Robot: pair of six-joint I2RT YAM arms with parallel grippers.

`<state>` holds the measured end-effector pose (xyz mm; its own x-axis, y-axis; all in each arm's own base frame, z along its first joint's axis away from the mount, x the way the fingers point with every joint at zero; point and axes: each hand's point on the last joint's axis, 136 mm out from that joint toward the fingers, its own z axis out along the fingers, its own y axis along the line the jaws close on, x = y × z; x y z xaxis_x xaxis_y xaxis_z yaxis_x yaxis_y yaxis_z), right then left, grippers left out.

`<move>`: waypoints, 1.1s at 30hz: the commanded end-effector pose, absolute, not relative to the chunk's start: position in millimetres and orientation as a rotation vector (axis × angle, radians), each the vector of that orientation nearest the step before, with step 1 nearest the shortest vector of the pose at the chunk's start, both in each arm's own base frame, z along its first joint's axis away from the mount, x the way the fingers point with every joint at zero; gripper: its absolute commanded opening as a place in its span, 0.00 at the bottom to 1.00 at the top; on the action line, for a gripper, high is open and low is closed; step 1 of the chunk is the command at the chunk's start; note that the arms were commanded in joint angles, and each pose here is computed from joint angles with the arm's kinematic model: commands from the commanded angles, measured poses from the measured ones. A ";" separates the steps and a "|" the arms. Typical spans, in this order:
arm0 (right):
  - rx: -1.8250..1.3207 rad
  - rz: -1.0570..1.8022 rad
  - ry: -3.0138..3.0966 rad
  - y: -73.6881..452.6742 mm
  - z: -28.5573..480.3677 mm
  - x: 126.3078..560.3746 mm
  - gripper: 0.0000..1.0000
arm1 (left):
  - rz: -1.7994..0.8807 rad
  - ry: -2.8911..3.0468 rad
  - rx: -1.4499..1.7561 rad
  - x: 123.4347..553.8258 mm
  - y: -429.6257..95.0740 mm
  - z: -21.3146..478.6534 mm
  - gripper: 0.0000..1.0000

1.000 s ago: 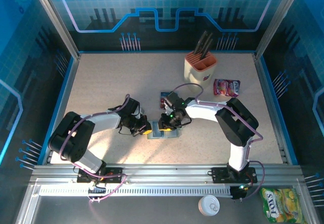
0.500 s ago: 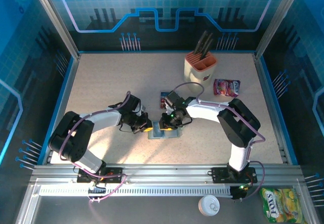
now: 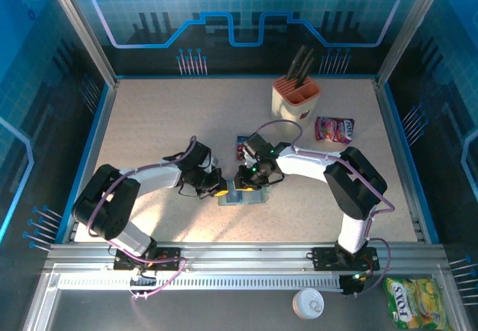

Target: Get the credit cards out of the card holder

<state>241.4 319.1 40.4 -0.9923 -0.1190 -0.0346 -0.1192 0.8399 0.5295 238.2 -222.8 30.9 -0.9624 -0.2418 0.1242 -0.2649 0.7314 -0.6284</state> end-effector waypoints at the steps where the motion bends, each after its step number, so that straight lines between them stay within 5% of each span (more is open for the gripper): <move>1: -0.198 0.898 2.992 319.7 49.6 243.0 0.28 | 1.012 -2.895 0.435 236.2 -220.6 26.3 0.00; 33: -0.173 0.831 3.068 312.8 20.4 237.9 0.32 | 0.910 -2.902 0.445 229.5 -211.4 9.4 0.00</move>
